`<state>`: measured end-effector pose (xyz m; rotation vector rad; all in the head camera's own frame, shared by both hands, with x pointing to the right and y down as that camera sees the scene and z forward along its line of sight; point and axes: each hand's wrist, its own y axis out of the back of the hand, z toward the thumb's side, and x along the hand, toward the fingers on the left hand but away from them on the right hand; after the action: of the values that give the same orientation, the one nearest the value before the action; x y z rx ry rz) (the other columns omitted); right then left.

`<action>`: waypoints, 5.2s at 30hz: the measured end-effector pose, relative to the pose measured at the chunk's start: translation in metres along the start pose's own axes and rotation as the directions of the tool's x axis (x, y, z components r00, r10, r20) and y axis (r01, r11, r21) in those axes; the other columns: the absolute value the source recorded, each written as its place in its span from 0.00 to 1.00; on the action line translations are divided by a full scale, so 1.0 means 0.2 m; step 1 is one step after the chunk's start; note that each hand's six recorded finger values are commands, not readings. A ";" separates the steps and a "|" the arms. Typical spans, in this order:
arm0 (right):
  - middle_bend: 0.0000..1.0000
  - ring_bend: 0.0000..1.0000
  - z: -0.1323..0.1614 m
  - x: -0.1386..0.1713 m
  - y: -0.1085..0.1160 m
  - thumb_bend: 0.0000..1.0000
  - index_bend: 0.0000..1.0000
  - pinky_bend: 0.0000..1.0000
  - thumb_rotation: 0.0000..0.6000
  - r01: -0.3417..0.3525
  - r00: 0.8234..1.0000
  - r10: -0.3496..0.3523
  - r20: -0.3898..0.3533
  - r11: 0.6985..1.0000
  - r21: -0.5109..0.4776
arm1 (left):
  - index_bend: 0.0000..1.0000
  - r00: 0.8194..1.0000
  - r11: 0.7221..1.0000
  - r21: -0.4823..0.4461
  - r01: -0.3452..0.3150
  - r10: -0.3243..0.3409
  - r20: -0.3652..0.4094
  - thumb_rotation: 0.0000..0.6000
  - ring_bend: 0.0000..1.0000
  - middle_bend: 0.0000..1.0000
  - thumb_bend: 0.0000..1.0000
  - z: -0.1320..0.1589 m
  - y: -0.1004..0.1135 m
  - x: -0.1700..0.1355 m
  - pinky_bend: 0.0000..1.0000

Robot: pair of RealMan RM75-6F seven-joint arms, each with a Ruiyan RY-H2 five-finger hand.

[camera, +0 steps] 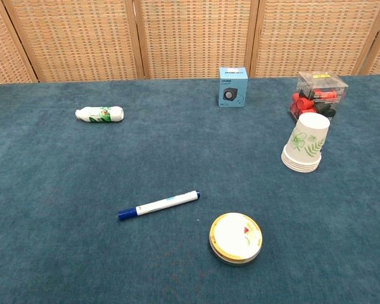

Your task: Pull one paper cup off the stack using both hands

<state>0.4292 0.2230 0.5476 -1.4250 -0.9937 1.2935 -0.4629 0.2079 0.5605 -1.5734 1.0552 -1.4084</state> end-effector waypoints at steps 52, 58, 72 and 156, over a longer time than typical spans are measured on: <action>0.41 0.30 0.80 -1.05 -0.51 0.31 0.34 0.48 1.00 -0.485 0.861 0.462 -0.213 0.872 -0.068 | 0.00 0.997 0.999 0.044 -0.016 0.019 -0.069 1.00 0.00 0.00 0.14 -0.09 -0.04 0.13 0.00; 0.50 0.38 0.79 -1.07 -0.53 0.40 0.45 0.58 1.00 -0.464 0.872 0.446 -0.203 0.884 -0.048 | 0.00 0.997 0.999 0.046 -0.012 0.016 -0.072 1.00 0.00 0.00 0.14 -0.09 -0.05 0.13 0.00; 0.56 0.44 0.80 -1.05 -0.47 0.51 0.51 0.67 1.00 -0.446 0.885 0.411 -0.218 0.883 -0.145 | 0.00 0.999 0.998 0.055 -0.024 0.026 -0.040 1.00 0.00 0.00 0.14 -0.06 -0.03 0.17 0.00; 0.56 0.44 1.18 -1.16 -0.23 0.60 0.52 0.67 1.00 -0.394 0.866 0.392 -0.310 0.154 -0.906 | 0.61 0.691 0.935 -0.192 -0.297 0.349 0.633 1.00 0.00 0.00 0.52 1.66 -0.24 0.93 0.00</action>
<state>0.1691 0.0364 0.6453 -2.8292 -1.6157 0.9573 -0.1197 0.0560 0.6392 -1.6478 0.8806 -0.4881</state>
